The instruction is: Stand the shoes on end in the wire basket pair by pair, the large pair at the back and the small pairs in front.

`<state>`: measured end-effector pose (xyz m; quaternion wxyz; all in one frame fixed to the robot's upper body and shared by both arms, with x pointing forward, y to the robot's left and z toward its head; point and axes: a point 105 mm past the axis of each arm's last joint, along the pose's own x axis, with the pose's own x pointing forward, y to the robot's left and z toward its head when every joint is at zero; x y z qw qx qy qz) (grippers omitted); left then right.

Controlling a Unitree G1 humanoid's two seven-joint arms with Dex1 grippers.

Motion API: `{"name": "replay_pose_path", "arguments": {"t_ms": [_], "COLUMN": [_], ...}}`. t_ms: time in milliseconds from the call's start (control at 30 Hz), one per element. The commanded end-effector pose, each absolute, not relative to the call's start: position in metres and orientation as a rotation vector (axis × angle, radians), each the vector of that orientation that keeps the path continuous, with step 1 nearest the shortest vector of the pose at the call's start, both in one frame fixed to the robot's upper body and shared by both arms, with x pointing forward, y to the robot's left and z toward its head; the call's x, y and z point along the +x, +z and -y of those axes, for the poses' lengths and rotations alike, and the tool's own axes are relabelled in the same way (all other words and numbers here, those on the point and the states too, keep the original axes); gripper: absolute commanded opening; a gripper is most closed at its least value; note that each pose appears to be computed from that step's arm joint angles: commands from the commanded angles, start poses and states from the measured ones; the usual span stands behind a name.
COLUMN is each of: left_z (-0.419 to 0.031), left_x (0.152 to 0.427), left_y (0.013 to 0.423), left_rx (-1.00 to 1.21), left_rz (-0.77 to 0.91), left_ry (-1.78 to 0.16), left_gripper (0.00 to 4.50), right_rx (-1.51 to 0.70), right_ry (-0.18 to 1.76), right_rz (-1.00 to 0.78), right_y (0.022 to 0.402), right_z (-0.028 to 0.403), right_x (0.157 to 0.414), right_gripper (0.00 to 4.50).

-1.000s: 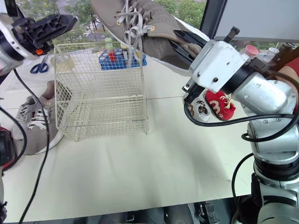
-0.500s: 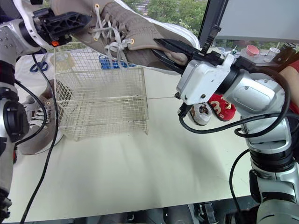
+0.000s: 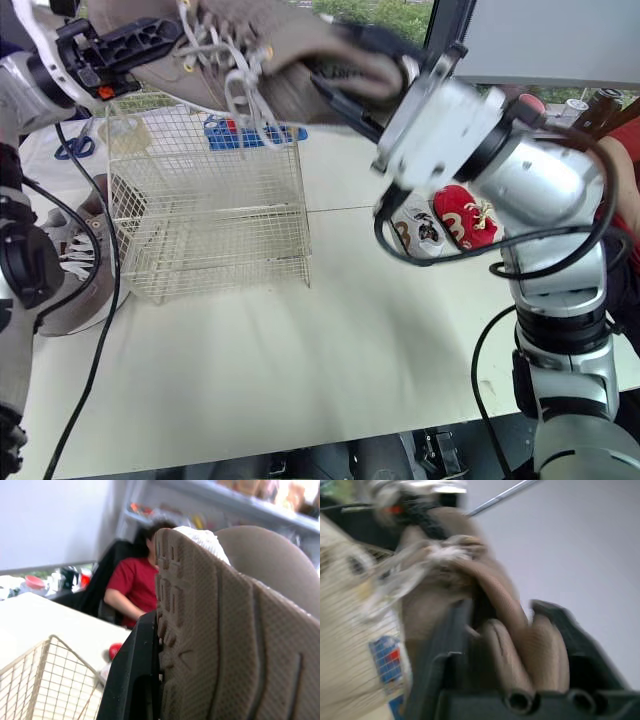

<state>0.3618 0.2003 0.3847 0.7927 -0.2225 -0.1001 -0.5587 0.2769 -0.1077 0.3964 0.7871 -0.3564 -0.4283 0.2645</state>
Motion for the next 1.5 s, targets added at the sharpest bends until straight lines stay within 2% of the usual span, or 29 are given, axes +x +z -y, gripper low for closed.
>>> {"name": "replay_pose_path", "arguments": {"t_ms": [33, 67, 167, 233, 300, 467, 633, 1133, 1233, 1367, 1400, 1500], "left_z": [-0.246, -0.252, -0.260, -0.250, -0.238, -0.210, -0.182, -0.139, -0.139, -0.144, -0.145, -0.142], "left_x": [0.346, 0.345, 0.336, 0.320, 0.311, 0.306, 0.306, 0.322, 0.328, 0.332, 0.332, 0.333], "left_y": [0.412, 0.409, 0.406, 0.407, 0.405, 0.393, 0.381, 0.350, 0.342, 0.337, 0.337, 0.330], "left_rx": [-0.627, -0.666, -0.796, -0.861, -0.941, -1.120, -1.180, -1.169, -1.155, -1.154, -1.154, -1.048], "left_rz": [0.474, 0.521, 0.672, 0.763, 0.811, 0.802, 0.717, 0.542, 0.523, 0.519, 0.520, 0.486], "left_ry": [-1.044, -0.992, -0.872, -0.870, -0.867, -0.896, -0.957, -0.993, -0.965, -0.942, -0.941, -0.901], "left_gripper": [0.63, 0.63, 0.63, 0.63, 0.63, 0.63, 0.63, 0.63, 0.63, 0.63, 0.63, 0.63], "right_rx": [-0.476, -0.350, 0.126, 0.376, 0.493, 0.484, 0.499, 0.579, 0.605, 0.593, 0.592, 0.566], "right_ry": [0.431, 0.424, 0.523, 0.722, 0.904, 1.126, 1.233, 1.298, 1.320, 1.339, 1.338, 1.356], "right_rz": [0.919, 0.922, 0.864, 0.759, 0.668, 0.565, 0.569, 0.582, 0.585, 0.571, 0.566, 0.560], "right_y": [0.428, 0.435, 0.442, 0.434, 0.424, 0.408, 0.407, 0.414, 0.416, 0.412, 0.412, 0.409], "right_z": [0.154, 0.163, 0.182, 0.167, 0.142, 0.089, 0.059, 0.035, 0.035, 0.033, 0.033, 0.033], "right_x": [0.289, 0.294, 0.316, 0.329, 0.337, 0.346, 0.342, 0.333, 0.329, 0.324, 0.324, 0.319], "right_gripper": [4.22, 4.45, 4.45, 4.45, 4.45, 4.45, 4.45, 4.45, 3.57, 1.81, 1.62, 1.57]}}
